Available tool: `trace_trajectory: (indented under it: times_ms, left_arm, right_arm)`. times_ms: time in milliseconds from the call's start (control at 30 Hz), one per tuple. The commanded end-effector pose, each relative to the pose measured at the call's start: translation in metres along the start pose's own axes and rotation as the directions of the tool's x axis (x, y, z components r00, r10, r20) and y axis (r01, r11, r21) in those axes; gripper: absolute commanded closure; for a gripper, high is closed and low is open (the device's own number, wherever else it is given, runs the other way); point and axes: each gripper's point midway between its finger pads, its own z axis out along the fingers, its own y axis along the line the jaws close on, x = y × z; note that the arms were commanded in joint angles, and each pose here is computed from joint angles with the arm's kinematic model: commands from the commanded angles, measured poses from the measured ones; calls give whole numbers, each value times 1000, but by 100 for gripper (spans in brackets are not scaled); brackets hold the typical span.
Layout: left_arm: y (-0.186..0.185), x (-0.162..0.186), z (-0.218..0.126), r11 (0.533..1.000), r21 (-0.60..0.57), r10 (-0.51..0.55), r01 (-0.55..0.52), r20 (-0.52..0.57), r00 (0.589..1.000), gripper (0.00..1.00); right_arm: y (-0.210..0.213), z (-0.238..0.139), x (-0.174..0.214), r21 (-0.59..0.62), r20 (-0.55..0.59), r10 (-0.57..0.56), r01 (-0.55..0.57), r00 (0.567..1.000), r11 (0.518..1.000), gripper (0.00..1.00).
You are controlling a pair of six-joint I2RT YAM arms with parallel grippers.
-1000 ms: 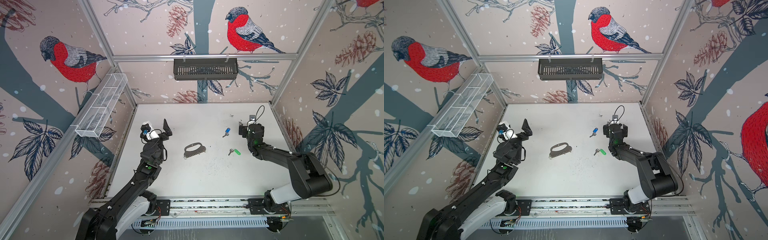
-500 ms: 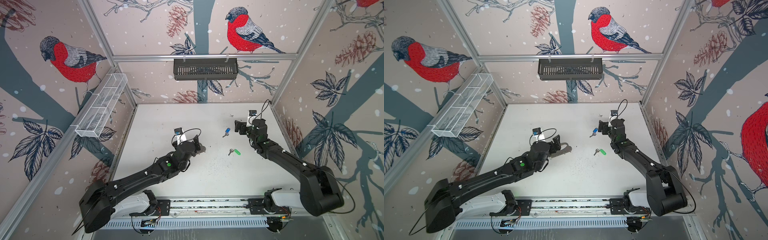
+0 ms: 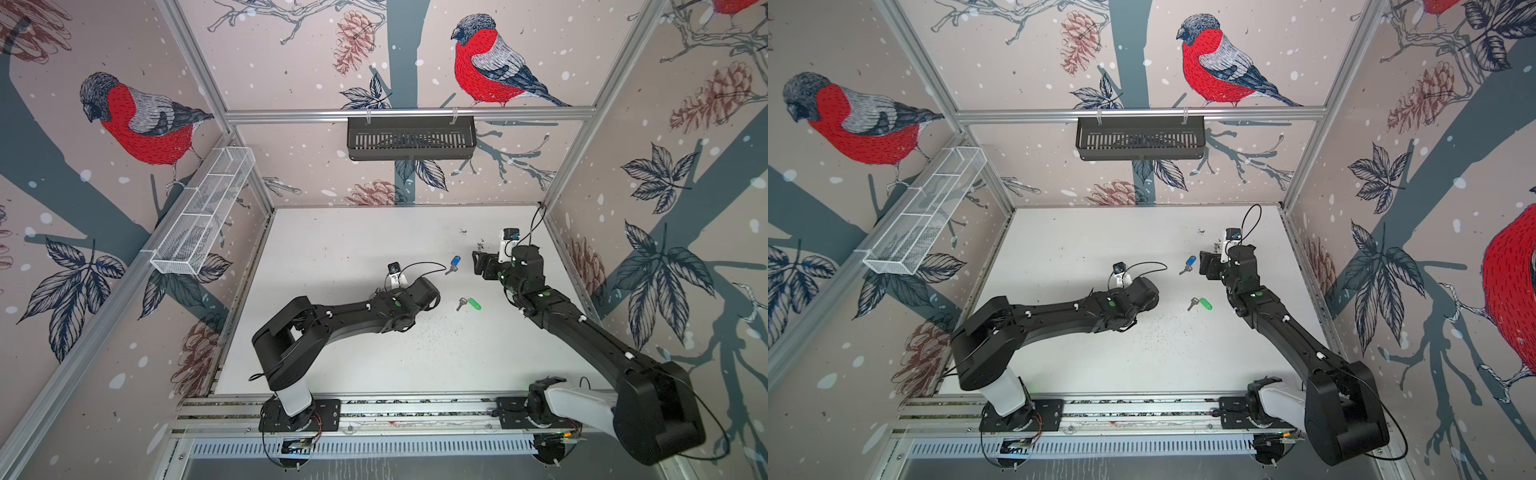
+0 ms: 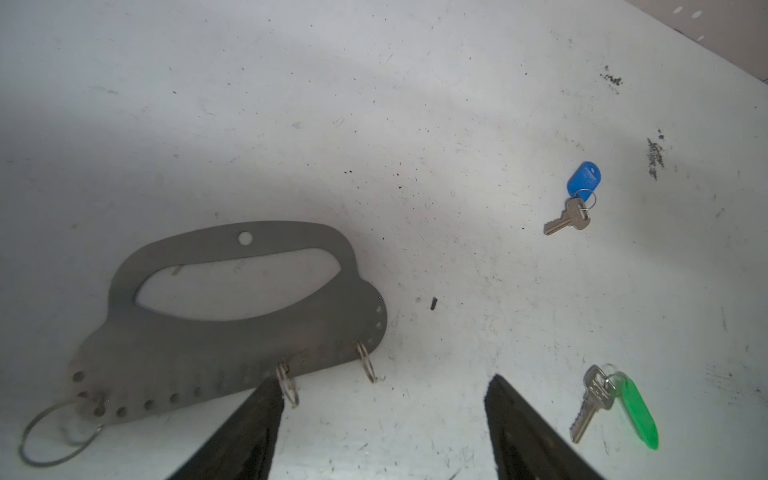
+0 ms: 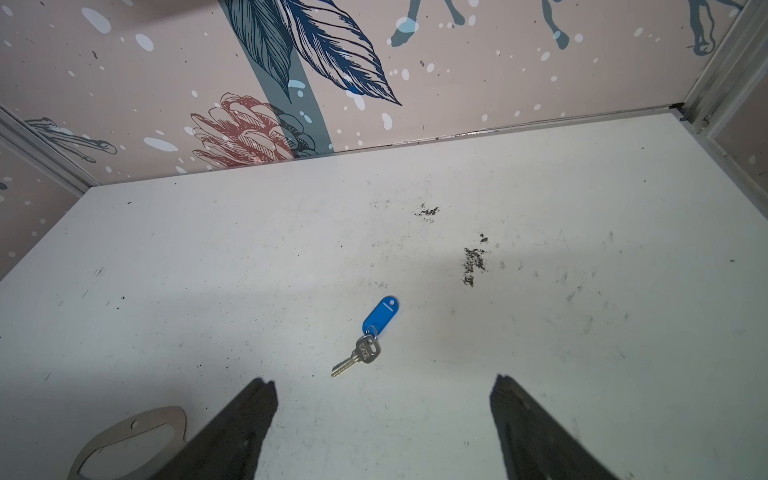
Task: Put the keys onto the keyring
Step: 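Reach the left gripper to the plate's split ring while the right gripper advances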
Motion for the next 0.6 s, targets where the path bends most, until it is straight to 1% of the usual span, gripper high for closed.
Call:
trace_trajectory:
  times_ms: [0, 200, 300, 400, 567]
  left_arm:
    - [3, 9, 9, 999, -51, 18, -20, -39, 999, 29]
    - [9, 30, 26, 991, -125, 40, -53, -106, 994, 41]
    - [12, 35, 28, 987, -150, 40, -57, -116, 992, 43]
    - [12, 38, 29, 987, -150, 36, -54, -117, 992, 47]
    - [15, 38, 32, 984, -165, 44, -62, -110, 993, 56]
  right_arm:
    - [-3, 1, 3, 12, -8, 10, -10, 1000, 1000, 16]
    - [-7, 4, 4, 34, -20, 6, -6, 1000, 999, 18]
    - [-8, 6, 6, 37, -26, 8, -8, 1000, 999, 18]
    - [-8, 7, 6, 37, -28, 9, -8, 1000, 999, 19]
    - [-9, 6, 6, 47, -29, 9, -8, 1000, 999, 20]
